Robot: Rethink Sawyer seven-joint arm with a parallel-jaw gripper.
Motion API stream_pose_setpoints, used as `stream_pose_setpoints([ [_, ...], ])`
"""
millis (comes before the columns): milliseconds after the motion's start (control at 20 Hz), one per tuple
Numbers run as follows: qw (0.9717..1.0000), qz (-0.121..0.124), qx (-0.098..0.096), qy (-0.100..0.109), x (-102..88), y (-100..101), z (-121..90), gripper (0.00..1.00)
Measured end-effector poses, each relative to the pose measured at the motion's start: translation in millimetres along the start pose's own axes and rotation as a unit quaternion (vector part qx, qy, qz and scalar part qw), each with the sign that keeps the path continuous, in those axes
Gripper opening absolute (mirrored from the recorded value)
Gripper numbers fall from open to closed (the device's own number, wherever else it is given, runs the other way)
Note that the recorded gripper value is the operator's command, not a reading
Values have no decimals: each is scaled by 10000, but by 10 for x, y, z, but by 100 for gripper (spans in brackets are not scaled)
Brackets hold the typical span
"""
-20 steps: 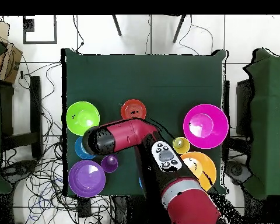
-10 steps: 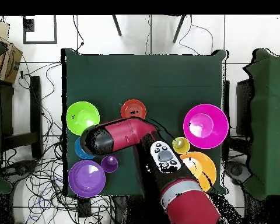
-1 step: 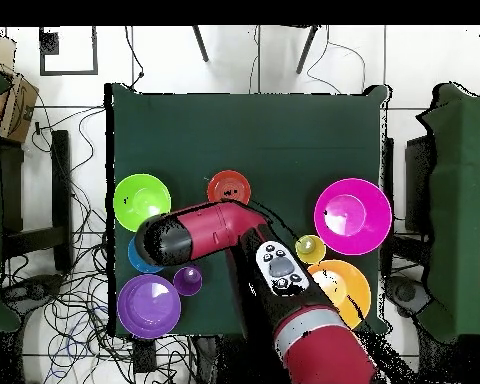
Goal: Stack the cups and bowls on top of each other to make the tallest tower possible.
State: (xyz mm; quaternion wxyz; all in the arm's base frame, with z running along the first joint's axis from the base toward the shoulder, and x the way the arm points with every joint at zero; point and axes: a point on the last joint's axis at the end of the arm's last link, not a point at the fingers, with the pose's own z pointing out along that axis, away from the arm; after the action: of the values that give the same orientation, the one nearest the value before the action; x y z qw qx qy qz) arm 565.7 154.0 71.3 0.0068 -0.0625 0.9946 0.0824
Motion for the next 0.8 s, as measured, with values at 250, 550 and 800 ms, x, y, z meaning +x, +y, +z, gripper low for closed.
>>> stream_pose_setpoints([
  [250, 10000, 3, -24, 48, 25, 12, 45, 100],
  [550, 9998, -40, -67, 162, 98, 83, 160, 100],
  [800, 9994, -183, -116, 280, 233, 193, 365, 100],
])
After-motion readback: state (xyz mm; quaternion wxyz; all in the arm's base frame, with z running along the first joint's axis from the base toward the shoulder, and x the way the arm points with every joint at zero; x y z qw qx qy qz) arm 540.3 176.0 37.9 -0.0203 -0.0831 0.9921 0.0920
